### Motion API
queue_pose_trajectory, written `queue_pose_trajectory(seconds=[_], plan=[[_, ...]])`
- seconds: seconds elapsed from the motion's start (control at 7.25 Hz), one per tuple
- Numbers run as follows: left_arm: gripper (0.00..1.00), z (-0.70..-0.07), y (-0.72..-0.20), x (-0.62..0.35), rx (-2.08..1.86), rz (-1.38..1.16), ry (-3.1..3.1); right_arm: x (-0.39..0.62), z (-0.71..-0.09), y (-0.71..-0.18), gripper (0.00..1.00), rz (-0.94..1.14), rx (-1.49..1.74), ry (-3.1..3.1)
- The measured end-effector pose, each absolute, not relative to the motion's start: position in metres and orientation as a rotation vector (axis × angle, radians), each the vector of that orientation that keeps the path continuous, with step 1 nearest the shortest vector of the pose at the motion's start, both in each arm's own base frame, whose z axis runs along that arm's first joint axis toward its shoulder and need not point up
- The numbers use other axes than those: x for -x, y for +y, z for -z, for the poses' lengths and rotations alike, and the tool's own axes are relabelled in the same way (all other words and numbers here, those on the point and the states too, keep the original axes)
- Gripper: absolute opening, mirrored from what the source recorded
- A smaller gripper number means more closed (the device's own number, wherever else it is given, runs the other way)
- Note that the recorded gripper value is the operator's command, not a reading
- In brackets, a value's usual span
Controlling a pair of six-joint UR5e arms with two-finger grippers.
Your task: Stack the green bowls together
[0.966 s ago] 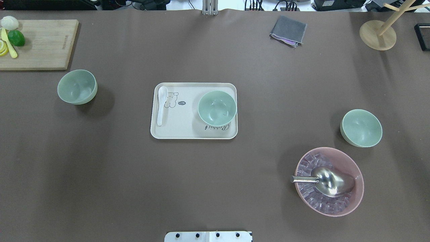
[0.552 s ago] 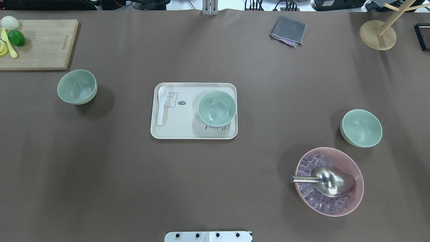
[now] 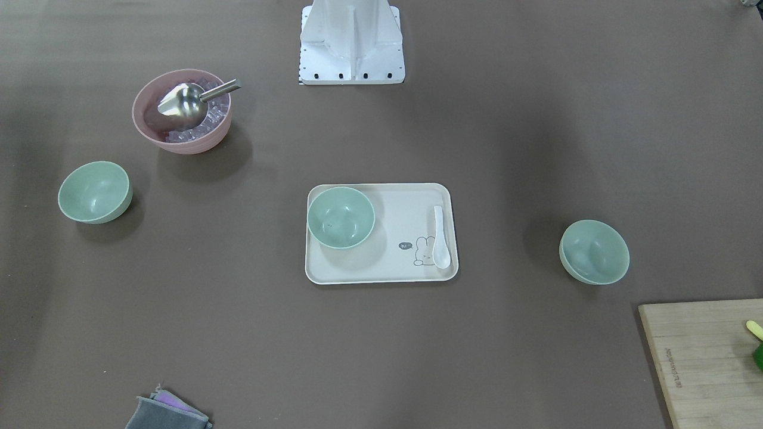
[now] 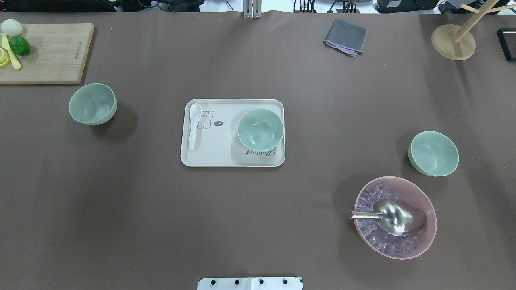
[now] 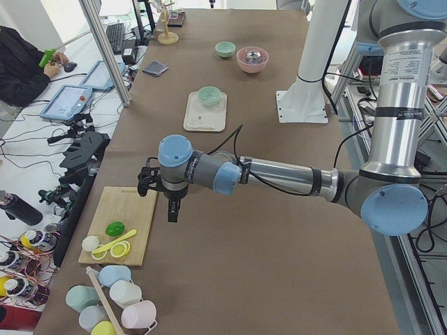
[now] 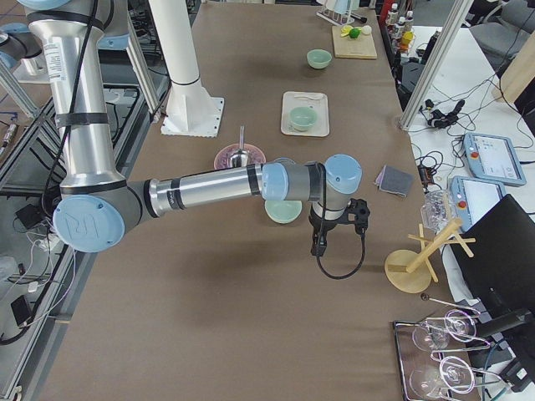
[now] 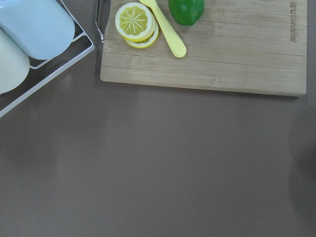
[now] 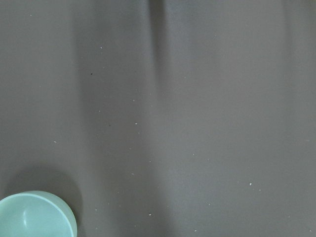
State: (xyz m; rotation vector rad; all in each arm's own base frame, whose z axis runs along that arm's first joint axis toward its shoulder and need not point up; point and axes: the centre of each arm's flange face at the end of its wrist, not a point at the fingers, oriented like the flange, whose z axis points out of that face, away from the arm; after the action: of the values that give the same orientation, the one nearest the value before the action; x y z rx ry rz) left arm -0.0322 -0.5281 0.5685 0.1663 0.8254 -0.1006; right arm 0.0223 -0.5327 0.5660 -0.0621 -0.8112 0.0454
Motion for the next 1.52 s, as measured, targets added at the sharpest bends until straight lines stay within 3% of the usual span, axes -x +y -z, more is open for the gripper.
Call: queue_pose_trajectory(seconds=[0.41,0.97,1.52], plan=[[0.98,-0.530,-0.550,0.012,-0.159,0.204,0.859,-0.019,-0.564,-0.534,1.00,-0.060,0.071,-0.812],[0.96,-0.452,-0.584,-0.146,-0.083,0.156,0.858,-0.014,-0.560,-0.535,1.00,-0.058,0.070,-0.812],[0.89,-0.482,-0.569,-0.249,-0.081,0.110,0.837,-0.008,-0.561,-0.536,1.00,-0.057,0.081,-0.811]])
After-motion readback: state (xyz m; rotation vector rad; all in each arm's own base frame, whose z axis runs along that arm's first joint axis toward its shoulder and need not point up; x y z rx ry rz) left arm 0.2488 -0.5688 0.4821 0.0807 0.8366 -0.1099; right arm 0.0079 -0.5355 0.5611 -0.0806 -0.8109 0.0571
